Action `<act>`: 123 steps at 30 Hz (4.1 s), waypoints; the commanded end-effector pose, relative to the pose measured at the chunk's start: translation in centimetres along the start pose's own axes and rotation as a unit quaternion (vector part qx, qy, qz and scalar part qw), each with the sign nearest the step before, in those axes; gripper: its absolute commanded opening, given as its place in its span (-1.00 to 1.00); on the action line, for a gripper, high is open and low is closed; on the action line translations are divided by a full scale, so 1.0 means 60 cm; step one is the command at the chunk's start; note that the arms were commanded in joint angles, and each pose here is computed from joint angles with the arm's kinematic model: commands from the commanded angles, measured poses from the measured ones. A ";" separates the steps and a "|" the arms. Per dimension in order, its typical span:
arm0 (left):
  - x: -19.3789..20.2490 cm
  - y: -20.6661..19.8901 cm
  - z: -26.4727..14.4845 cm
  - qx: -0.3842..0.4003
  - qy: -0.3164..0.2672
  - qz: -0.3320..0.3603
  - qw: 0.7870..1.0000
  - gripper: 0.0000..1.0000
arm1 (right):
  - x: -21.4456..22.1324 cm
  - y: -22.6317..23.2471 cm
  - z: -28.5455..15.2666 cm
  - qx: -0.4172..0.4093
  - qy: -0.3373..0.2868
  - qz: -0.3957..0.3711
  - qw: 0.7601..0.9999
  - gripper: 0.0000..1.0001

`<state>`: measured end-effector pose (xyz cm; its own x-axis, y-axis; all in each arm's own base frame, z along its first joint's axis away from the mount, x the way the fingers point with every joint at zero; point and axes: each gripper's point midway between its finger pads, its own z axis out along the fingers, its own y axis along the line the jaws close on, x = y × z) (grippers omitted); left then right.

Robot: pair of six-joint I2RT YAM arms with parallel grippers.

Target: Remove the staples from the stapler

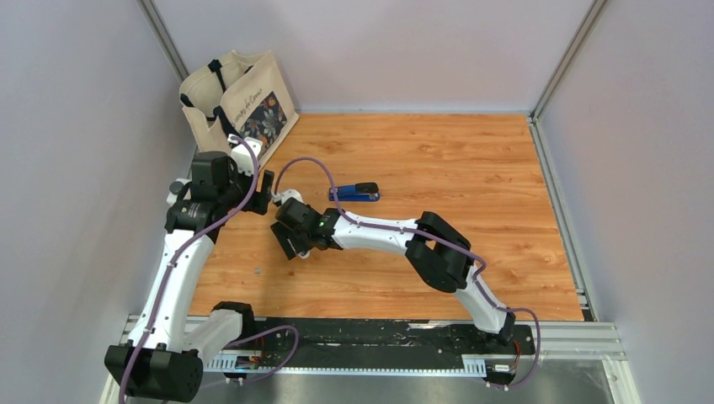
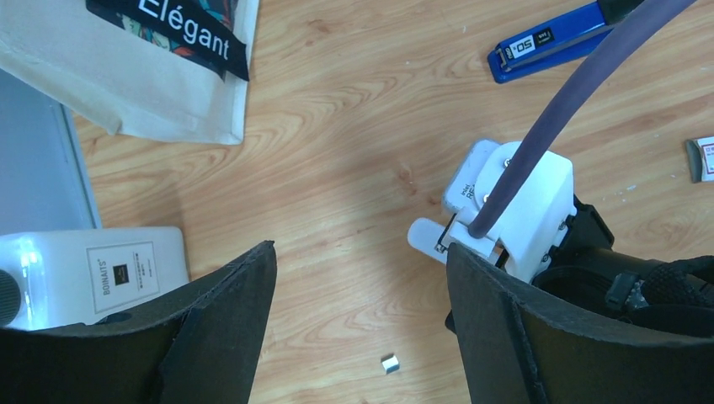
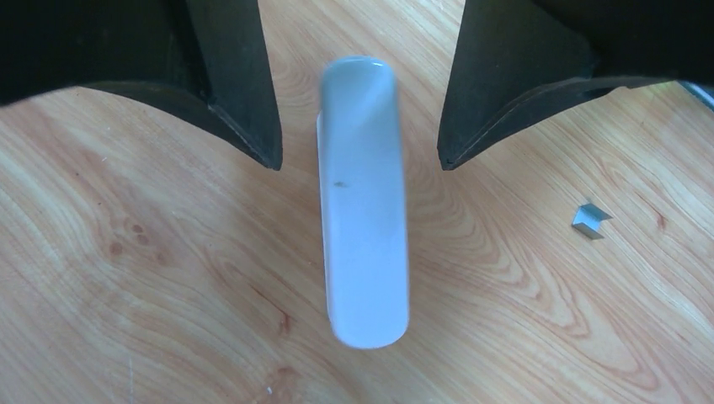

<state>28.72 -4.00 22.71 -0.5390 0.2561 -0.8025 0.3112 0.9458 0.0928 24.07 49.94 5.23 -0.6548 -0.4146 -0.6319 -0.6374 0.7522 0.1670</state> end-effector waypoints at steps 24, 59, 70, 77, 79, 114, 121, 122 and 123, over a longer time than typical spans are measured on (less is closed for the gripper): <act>0.037 -0.039 0.039 0.064 0.067 0.040 0.995 0.69 | -0.127 -0.364 -0.146 0.052 -0.003 -0.138 0.989 0.94; 0.086 -0.074 0.051 0.082 0.095 0.104 0.987 0.54 | -0.080 -0.395 -0.083 0.076 0.032 -0.140 0.987 -0.24; 0.090 -0.106 0.077 0.100 0.111 0.132 0.980 0.67 | -0.083 -0.298 -0.137 0.002 -0.042 0.015 0.999 -1.00; 0.081 -0.167 0.098 0.188 0.104 0.101 0.971 0.72 | -0.080 -0.227 -0.177 -0.002 -0.131 0.112 0.985 -1.00; 0.082 -0.183 0.100 0.211 0.110 0.087 0.967 0.72 | -0.076 -0.215 -0.172 0.000 -0.133 0.136 0.982 -1.00; 0.034 -0.131 0.014 0.147 0.050 0.096 0.983 0.81 | 0.041 -0.243 -0.133 0.133 0.021 0.099 0.986 0.44; 0.019 -0.111 -0.005 0.116 0.042 0.086 0.989 0.95 | -0.093 -0.241 -0.233 0.121 -0.091 0.150 0.977 1.00; 0.017 -0.103 -0.006 0.100 0.044 0.082 0.991 1.00 | -0.097 -0.238 -0.226 0.095 -0.095 0.140 0.981 1.00; 0.014 -0.099 -0.011 0.094 0.045 0.078 0.991 1.00 | -0.096 -0.237 -0.222 0.084 -0.095 0.108 0.986 1.00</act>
<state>25.36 -10.37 18.91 -0.5567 0.4511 -0.6976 0.5930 0.8038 0.0465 29.64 33.31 10.07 -0.7625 -0.2101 -0.6119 -0.3304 0.9396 0.0892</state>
